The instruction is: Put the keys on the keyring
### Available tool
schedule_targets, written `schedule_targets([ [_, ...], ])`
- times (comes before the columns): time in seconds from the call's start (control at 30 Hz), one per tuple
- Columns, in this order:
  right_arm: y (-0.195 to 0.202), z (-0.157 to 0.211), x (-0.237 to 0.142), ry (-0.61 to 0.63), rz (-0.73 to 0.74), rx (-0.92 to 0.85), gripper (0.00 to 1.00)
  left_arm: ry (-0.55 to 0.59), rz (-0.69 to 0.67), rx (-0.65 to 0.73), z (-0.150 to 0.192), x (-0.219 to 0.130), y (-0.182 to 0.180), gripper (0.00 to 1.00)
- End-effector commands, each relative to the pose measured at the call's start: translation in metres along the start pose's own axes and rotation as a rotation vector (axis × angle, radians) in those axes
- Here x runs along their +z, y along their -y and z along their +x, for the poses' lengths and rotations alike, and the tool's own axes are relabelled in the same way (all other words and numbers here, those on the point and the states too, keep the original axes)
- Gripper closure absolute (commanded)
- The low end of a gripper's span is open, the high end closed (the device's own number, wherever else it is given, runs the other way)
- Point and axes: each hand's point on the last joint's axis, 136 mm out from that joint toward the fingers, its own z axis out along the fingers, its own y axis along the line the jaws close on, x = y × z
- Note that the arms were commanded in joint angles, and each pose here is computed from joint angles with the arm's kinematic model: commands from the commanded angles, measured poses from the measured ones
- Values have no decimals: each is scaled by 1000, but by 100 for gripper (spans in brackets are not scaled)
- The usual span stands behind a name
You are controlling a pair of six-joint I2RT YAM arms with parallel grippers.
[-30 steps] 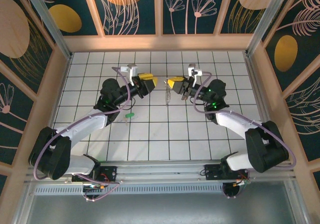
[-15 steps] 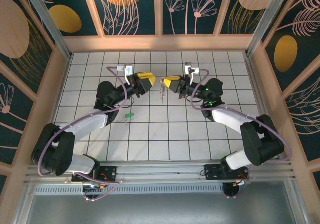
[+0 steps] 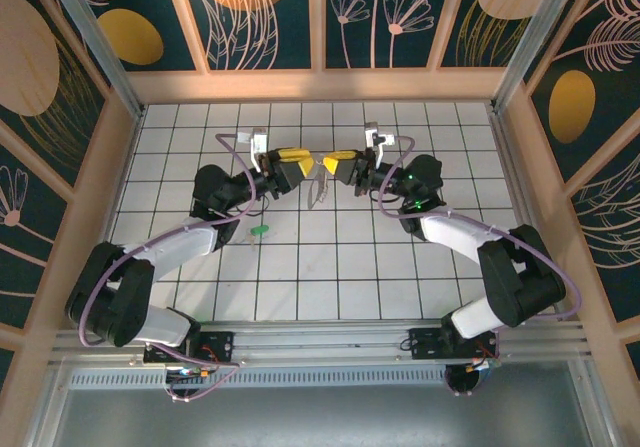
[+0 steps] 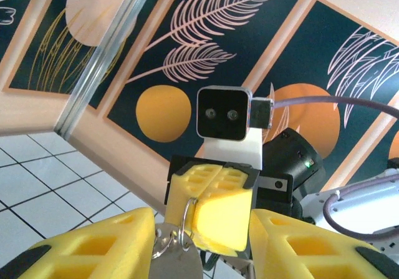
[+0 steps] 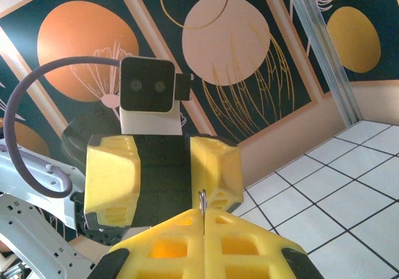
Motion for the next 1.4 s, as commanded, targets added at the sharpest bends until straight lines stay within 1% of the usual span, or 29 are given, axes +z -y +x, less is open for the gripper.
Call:
schedule_targets([
  [0.0,-18,-21,6,44,-68,-68,100,-5,49,10,1,-1,7,56],
  [0.37,-19,-16,13,30,-83,-61,100,-11,74,4,1,2,8,57],
  [0.53,-17,-14,15,27,-78,-57,100,-5,82,6,-1,2,10,59],
  [0.7,-15,-13,16,24,-73,-51,100,-4,93,9,-1,2,12,63],
  [1.07,-12,-11,16,18,-64,-48,100,-8,108,2,-2,3,13,76],
  [1.37,-9,-9,18,11,-65,-39,100,-3,118,2,-3,4,16,81],
])
